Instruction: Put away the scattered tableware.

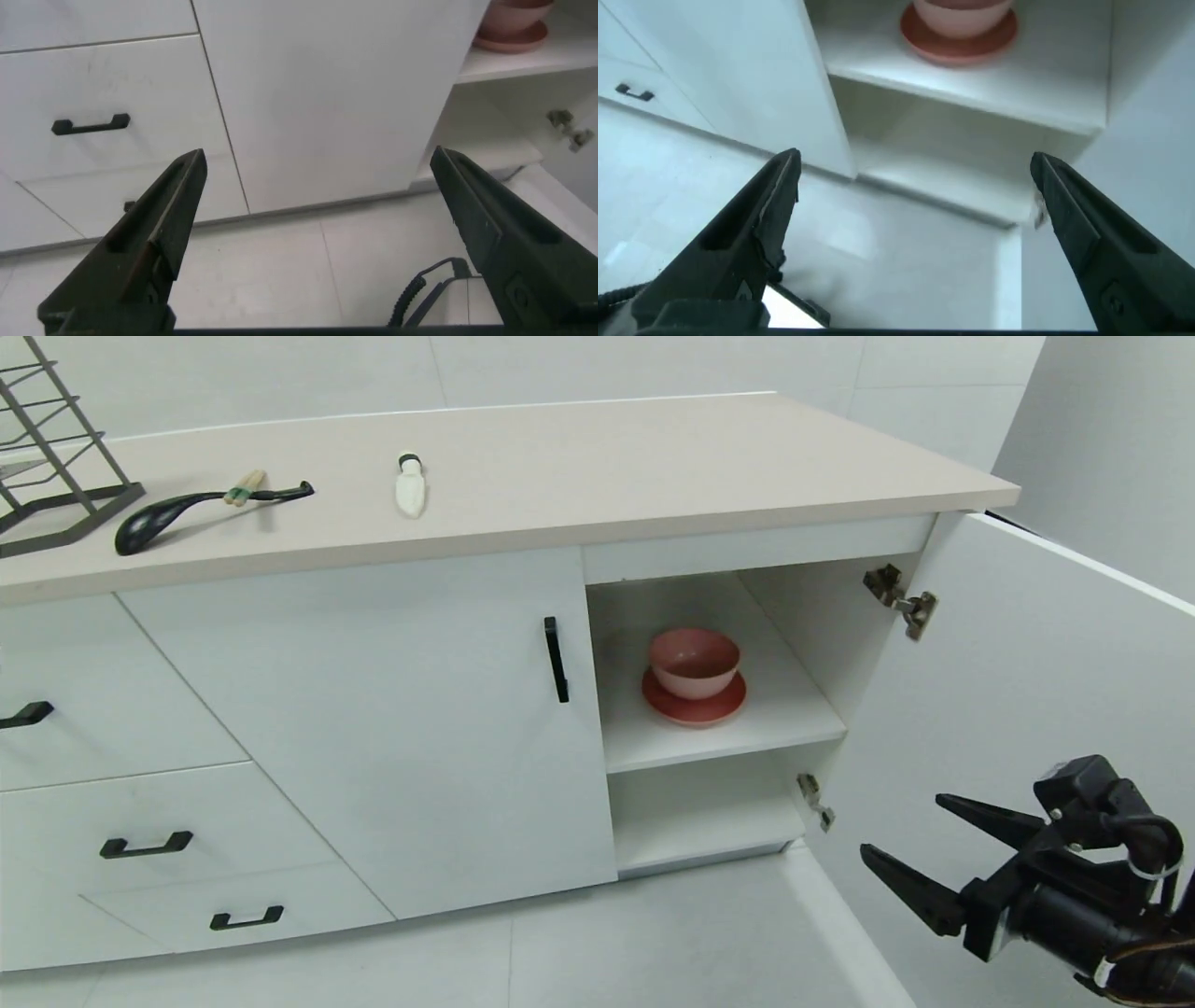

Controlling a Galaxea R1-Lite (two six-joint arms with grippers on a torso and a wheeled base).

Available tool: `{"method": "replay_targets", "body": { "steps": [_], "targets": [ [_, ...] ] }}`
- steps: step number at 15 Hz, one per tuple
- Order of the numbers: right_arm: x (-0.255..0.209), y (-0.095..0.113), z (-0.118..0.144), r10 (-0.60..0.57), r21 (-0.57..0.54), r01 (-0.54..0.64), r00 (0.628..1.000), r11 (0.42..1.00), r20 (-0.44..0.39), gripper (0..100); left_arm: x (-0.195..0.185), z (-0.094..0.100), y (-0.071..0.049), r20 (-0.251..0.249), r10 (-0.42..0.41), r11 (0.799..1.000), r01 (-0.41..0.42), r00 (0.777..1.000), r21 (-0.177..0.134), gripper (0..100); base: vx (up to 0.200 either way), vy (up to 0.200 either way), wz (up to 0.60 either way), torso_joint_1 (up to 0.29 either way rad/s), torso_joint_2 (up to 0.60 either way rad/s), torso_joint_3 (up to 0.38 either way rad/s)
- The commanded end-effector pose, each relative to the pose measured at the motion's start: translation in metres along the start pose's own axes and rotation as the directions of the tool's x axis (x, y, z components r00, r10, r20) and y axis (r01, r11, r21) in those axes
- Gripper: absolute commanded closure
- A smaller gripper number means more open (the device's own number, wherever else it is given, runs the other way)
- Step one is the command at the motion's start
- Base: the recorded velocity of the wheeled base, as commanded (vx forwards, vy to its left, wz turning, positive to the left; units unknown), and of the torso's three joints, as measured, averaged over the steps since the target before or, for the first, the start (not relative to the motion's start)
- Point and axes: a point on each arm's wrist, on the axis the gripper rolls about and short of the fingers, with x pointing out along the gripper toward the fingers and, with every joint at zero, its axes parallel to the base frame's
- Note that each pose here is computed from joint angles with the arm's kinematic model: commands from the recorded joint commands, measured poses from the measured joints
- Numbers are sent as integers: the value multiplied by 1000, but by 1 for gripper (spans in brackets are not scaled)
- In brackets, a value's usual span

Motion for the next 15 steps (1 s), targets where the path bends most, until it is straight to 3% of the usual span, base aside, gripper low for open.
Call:
{"method": "replay_targets", "body": {
  "steps": [1,3,5,6,7,10,11,15],
  "targets": [
    [-27,-13,6,-94,30,93,994,995,46,0,0,0,0,0,2,1000,-2,1000,1,0,-200,0,0,7,2,-2],
    [-45,-22,17,-172,33,169,977,985,123,0,0,0,0,0,3,1000,-3,1000,4,0,-200,0,0,7,-2,7],
    [-61,-28,21,-260,44,256,955,966,140,0,0,0,0,0,3,1000,-3,1000,7,0,-100,0,0,-4,-1,9],
    [-84,-31,21,-379,67,373,916,925,134,0,0,0,0,0,5,1000,-5,1000,7,0,0,0,0,0,0,0],
    [-104,-28,19,-432,85,424,891,902,136,0,0,0,0,0,3,1000,-3,1000,6,0,0,0,0,0,0,0],
    [-145,-11,0,-484,94,476,871,874,88,0,0,0,0,0,3,1000,-3,1000,7,0,0,0,0,0,0,0],
    [-171,4,-21,-517,108,508,852,855,81,0,0,0,0,0,3,1000,-3,1000,10,0,0,0,0,0,0,0],
    [-194,24,-62,-471,121,462,880,879,64,0,0,0,0,0,3,1000,-3,1000,10,0,0,0,0,0,0,0]
  ]
}}
